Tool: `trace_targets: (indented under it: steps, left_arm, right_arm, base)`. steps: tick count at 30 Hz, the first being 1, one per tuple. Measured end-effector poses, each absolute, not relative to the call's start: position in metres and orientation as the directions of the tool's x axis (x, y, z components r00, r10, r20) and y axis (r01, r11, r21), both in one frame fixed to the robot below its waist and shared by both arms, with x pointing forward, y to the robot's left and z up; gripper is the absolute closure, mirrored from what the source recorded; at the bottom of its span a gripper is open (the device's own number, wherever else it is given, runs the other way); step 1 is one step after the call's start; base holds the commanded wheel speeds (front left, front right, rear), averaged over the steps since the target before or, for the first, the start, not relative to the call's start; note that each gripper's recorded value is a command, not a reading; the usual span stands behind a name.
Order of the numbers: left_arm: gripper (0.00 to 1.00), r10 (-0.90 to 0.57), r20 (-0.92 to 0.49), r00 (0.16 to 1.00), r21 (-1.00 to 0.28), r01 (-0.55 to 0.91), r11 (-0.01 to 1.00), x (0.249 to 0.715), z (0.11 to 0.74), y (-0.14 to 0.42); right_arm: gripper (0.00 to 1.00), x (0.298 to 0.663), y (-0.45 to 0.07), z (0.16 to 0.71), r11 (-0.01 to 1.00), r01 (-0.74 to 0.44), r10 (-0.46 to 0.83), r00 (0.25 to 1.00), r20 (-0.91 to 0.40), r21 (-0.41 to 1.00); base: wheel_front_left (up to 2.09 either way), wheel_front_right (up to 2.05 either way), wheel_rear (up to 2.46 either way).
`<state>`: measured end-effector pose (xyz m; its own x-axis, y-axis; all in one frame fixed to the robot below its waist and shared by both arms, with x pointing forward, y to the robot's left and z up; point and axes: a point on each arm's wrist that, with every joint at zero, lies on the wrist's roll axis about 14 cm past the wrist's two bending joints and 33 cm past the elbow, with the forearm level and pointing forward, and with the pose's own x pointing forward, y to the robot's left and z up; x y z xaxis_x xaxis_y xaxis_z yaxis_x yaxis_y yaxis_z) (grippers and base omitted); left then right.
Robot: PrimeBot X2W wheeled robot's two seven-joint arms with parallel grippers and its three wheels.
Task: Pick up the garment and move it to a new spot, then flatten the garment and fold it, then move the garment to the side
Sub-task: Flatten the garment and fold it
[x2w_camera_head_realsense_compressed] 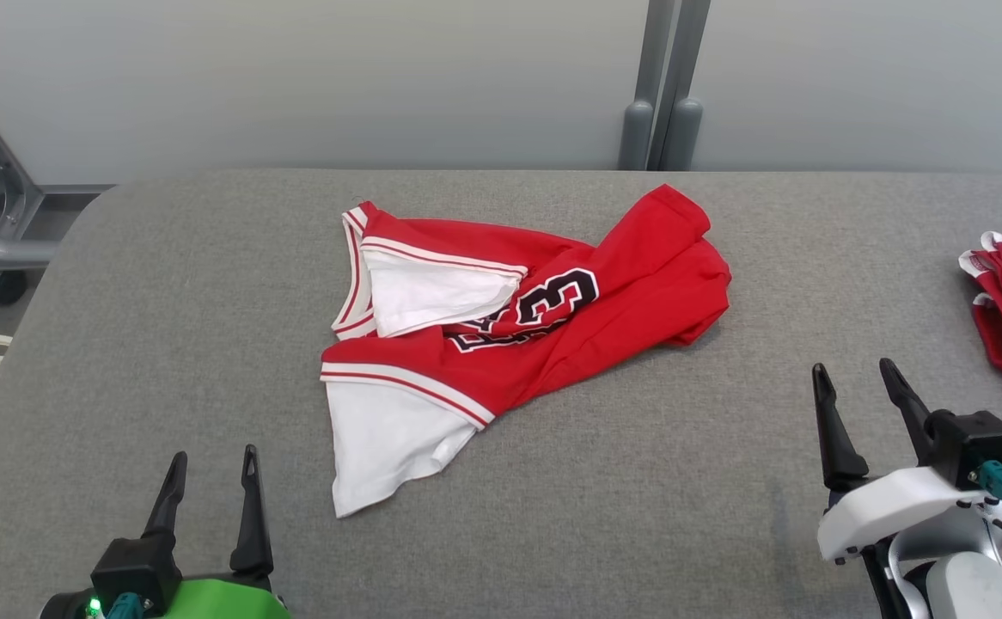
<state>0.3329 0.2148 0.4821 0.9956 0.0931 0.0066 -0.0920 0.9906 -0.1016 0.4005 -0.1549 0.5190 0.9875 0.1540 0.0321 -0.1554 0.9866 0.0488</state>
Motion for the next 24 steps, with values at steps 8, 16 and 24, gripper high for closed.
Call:
trace_targets:
  steps: [8,16,24]
  left_arm:
    - [0.00,0.014,0.001,1.000,-0.092,-0.014,0.996,0.325,0.479,0.199]
    - [0.00,-0.019,-0.007,1.000,-0.085,0.018,0.996,0.325,0.477,0.196]
    - [0.00,-0.027,-0.023,0.999,-0.084,0.025,0.996,0.328,0.472,0.195]
  right_arm:
    - [0.00,0.379,-0.158,0.520,0.990,-0.143,0.142,0.988,0.066,0.006]
    - [0.00,0.363,-0.173,0.505,0.995,-0.095,0.094,0.995,0.042,0.021]
    - [0.00,0.361,-0.171,0.497,0.992,-0.093,0.092,0.996,0.017,0.082]
  base:
    - [0.00,0.00,0.00]
    - [0.00,0.00,0.00]
    - [0.00,0.00,0.00]
